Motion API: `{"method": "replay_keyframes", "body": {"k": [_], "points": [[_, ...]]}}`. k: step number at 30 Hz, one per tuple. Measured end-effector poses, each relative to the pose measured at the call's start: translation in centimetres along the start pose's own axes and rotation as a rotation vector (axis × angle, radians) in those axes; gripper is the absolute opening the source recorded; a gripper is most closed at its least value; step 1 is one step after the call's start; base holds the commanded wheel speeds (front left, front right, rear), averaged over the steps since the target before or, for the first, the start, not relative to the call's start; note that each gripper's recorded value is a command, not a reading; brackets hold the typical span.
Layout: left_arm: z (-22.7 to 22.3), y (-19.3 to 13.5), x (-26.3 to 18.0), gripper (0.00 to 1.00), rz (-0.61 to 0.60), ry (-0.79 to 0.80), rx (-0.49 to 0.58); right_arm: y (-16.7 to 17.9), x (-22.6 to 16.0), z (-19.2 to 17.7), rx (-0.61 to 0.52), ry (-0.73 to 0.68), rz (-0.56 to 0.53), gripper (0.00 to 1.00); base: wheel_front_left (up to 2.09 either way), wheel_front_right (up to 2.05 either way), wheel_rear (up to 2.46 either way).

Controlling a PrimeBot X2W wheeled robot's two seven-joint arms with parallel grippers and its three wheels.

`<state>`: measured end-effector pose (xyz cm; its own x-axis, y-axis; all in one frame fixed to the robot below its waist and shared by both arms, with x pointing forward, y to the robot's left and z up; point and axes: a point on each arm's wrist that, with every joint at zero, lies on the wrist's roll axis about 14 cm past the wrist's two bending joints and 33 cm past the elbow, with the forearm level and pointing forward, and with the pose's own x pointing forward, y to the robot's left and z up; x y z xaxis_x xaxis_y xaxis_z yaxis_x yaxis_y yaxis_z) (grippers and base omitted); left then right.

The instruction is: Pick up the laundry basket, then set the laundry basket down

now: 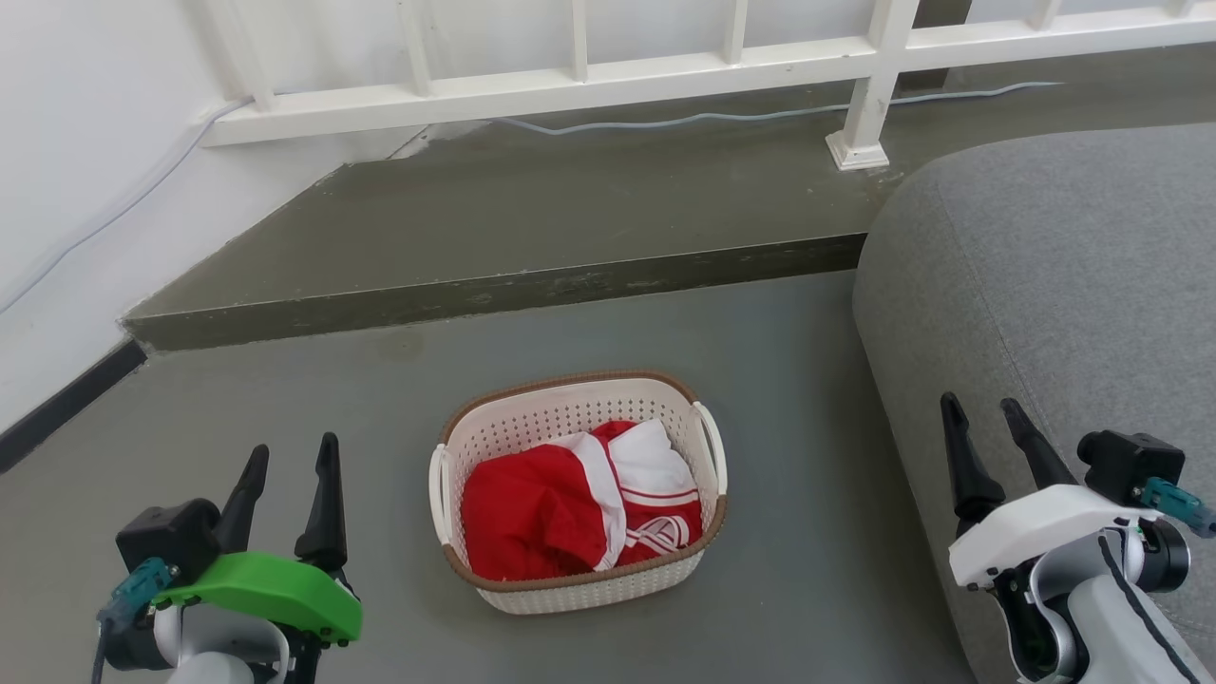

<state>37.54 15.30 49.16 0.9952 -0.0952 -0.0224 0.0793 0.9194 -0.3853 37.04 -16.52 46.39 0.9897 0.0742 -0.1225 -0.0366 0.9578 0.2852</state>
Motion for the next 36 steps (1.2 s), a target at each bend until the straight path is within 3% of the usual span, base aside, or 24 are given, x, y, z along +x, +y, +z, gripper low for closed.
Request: {"method": "replay_keyframes", "body": {"k": [23,36], "points": [[-0.7,-1.2,-0.2,1.0,-0.05,-0.023,0.232,2.1,-0.1,0.3,-0.302,-0.061,0.097,1.0,0.0,0.0,0.0],[-1.5,-0.5,-0.3,1.0,-0.029,0.002,0.234,1.9,-0.1,0.3,-0.306,-0.064,0.092,1.0,0.0,0.0,0.0]]}}
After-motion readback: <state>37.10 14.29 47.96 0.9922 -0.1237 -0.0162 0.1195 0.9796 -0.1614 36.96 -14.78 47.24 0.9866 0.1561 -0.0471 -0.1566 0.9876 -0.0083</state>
